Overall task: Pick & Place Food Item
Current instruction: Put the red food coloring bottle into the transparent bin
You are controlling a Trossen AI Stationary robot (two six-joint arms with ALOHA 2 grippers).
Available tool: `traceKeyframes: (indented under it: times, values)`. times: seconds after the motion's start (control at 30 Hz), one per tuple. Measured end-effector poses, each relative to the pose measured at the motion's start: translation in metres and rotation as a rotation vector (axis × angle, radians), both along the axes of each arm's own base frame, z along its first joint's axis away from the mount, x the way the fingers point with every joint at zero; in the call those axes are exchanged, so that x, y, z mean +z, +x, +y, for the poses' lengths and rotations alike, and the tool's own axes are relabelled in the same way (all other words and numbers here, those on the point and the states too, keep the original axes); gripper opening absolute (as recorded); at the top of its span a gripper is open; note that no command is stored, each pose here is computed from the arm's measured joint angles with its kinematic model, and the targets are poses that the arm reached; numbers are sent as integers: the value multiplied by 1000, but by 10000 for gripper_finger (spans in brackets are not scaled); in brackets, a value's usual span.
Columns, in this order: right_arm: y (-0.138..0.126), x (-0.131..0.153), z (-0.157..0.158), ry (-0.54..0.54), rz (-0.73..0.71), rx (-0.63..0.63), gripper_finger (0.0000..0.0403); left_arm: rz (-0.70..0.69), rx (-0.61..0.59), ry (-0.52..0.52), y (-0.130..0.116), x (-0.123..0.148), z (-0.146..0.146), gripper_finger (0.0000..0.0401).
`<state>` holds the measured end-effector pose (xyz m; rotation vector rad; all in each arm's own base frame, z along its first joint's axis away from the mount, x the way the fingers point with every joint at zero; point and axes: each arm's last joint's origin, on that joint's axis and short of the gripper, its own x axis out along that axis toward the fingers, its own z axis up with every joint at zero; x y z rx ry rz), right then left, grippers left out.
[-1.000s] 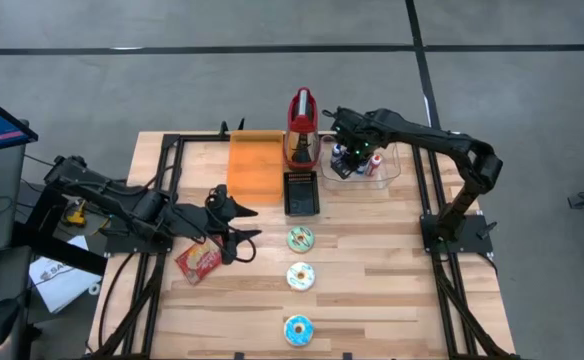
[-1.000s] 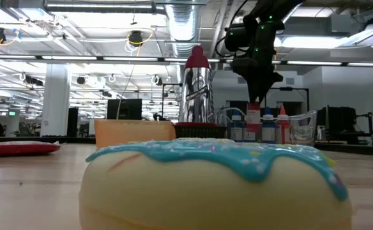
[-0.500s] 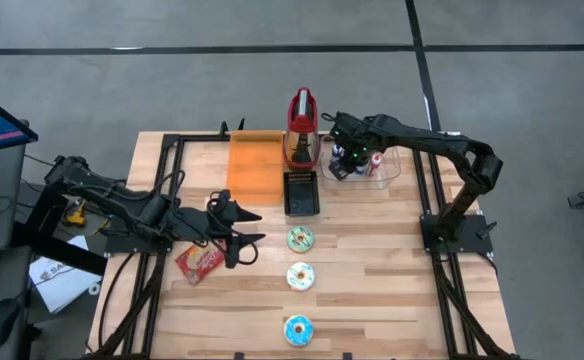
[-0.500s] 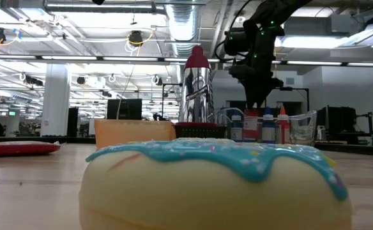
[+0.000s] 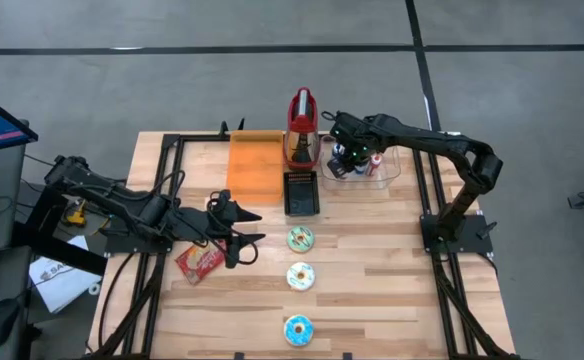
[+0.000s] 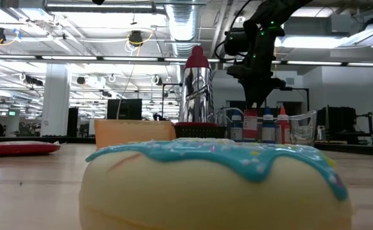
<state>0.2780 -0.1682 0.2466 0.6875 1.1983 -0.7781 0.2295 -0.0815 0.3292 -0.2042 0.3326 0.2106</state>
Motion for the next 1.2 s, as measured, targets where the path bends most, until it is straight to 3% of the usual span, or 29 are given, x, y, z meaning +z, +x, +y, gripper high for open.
traceKeyframes:
  times: [0.37, 0.6, 0.83, 1.2]
  values:
    - [0, 0, 0, 14, -14, -65, 98, 0, 0, 1, 0, 0, 0, 221]
    - [-8, -28, 5, 66, 23, -108, 98, 2, -6, 16, 0, 0, 0, 219]
    - [-8, -31, 8, 58, 8, -120, 98, 2, -6, 17, 0, 0, 0, 220]
    - [-5, -32, 7, 48, -14, -107, 150, 2, -6, 16, 0, 0, 0, 223]
